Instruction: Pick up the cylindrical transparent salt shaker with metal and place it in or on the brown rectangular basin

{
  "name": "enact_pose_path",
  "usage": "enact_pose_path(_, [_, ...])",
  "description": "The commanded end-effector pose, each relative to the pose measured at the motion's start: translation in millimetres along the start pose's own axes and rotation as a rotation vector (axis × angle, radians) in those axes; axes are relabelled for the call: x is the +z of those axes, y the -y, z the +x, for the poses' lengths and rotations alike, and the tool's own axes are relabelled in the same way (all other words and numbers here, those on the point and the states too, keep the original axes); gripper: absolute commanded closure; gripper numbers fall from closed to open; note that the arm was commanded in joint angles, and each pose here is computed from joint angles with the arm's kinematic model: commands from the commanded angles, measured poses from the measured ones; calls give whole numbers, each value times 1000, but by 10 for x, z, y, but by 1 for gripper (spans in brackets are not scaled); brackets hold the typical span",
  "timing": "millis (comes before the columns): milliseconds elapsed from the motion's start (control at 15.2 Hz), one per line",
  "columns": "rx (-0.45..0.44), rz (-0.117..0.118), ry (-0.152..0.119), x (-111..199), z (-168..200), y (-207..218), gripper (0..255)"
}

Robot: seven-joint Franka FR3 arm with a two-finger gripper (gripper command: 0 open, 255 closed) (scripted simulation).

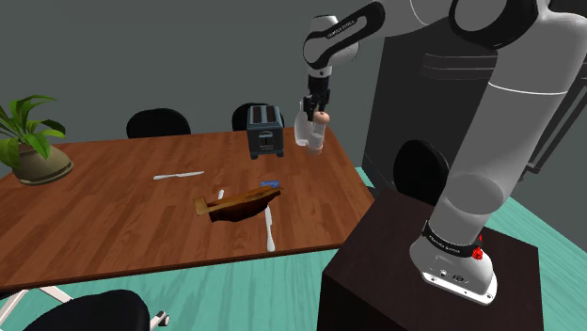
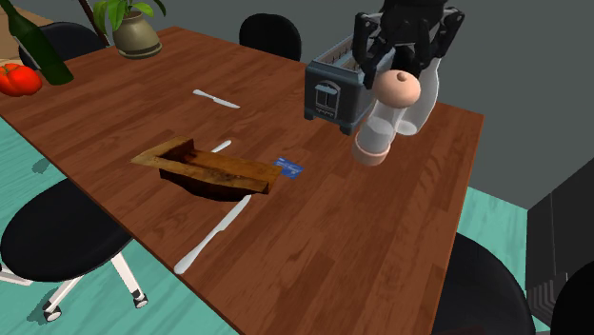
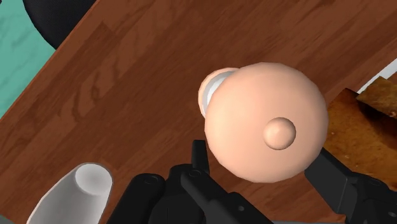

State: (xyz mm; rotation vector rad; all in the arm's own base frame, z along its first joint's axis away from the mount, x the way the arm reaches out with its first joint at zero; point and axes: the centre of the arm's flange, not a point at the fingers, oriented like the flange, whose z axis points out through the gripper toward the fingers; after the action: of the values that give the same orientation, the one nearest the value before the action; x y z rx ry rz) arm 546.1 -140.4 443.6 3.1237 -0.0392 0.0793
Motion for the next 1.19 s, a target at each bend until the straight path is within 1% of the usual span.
enact_pose_path(0, [0,0,0,-113,8,3,255])
enact_pose_path(66, [0,0,0,-137,9,3,255])
enact_pose_path(1122, [0,0,0,-517,663,1975,255])
